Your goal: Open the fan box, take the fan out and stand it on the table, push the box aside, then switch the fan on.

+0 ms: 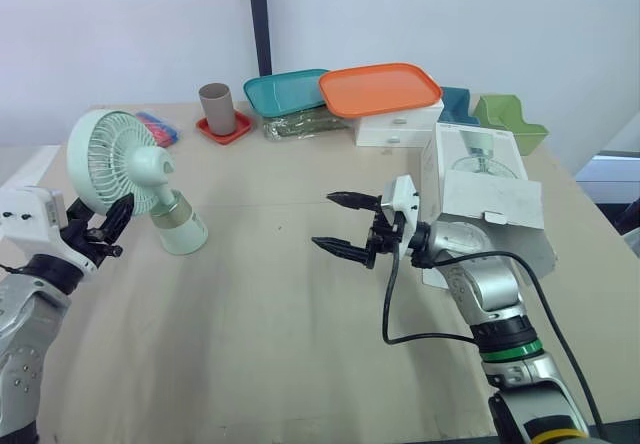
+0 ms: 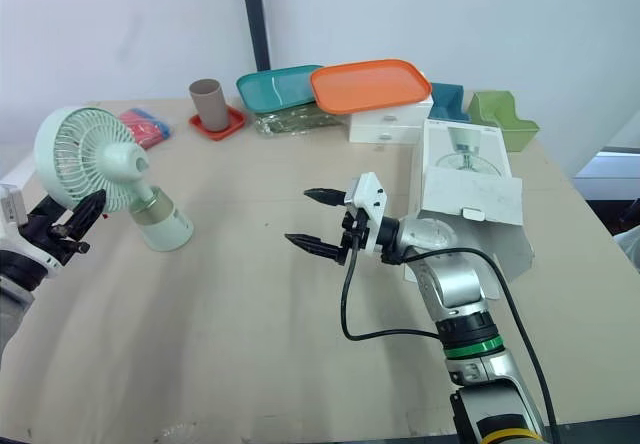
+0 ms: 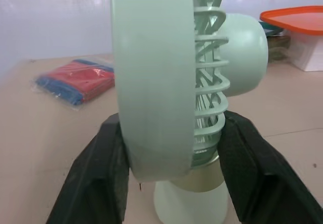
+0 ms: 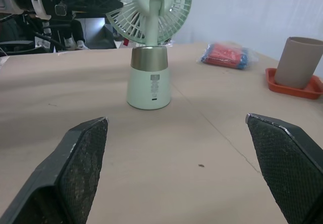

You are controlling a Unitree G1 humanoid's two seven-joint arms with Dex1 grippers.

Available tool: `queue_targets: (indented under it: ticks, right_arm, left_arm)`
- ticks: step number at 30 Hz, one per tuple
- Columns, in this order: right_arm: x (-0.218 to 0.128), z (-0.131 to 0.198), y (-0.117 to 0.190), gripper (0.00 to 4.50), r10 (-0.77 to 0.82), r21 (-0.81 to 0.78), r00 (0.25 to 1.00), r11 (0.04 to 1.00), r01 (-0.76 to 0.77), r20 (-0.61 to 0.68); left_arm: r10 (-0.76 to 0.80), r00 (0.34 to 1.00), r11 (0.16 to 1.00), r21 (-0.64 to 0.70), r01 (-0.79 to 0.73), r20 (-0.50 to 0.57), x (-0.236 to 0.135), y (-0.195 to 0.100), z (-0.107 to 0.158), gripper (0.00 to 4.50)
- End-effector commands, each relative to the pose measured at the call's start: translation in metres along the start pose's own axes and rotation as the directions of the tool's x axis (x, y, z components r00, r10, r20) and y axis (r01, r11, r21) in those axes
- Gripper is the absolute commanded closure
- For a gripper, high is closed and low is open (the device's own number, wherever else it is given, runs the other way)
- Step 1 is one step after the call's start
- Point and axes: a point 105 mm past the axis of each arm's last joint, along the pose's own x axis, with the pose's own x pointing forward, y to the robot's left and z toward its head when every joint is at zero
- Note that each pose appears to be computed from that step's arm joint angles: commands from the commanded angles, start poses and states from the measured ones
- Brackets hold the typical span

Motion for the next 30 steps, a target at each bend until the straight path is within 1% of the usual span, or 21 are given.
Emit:
queue_targets:
  ticks: [1, 10, 12, 13, 19, 25, 30]
  right_arm:
    - [0.0, 0.011, 0.002, 0.0, 0.002, -0.048, 0.999, 0.999, 0.0, 0.036]
    - [0.002, 0.009, 0.005, 0.0, 0.008, -0.044, 0.999, 0.999, -0.006, 0.04]
    - [0.002, 0.008, 0.005, 0.0, 0.008, -0.044, 0.999, 0.999, -0.007, 0.039]
    - [0.002, 0.008, 0.005, 0.0, 0.008, -0.044, 0.999, 0.999, -0.006, 0.039]
    - [0.003, 0.007, 0.006, 0.0, 0.007, -0.044, 0.999, 0.999, -0.005, 0.039]
    - [0.003, 0.008, 0.005, 0.0, 0.005, -0.037, 0.999, 0.999, -0.004, 0.048]
    - [0.001, 0.013, 0.005, 0.0, 0.011, -0.029, 0.998, 1.0, -0.009, 0.068]
  left_arm:
    - [-0.021, 1.0, 1.0, 0.022, 0.02, 0.013, 0.001, 0.0, 0.009, 2.28]
    - [-0.065, 0.998, 0.998, -0.001, 0.065, -0.008, 0.002, -0.004, 0.006, 2.28]
    - [-0.07, 0.998, 0.998, -0.001, 0.07, -0.009, 0.001, -0.005, 0.006, 2.51]
    - [-0.071, 0.997, 0.997, -0.001, 0.071, -0.01, 0.001, -0.005, 0.006, 2.56]
    - [-0.044, 0.999, 0.999, 0.027, 0.045, -0.013, 0.001, -0.001, 0.006, 2.57]
    - [-0.046, 0.999, 0.997, 0.066, 0.045, 0.02, 0.001, -0.002, 0.014, 2.57]
    - [-0.096, 0.993, 0.988, 0.127, 0.087, 0.062, 0.001, -0.015, 0.027, 2.57]
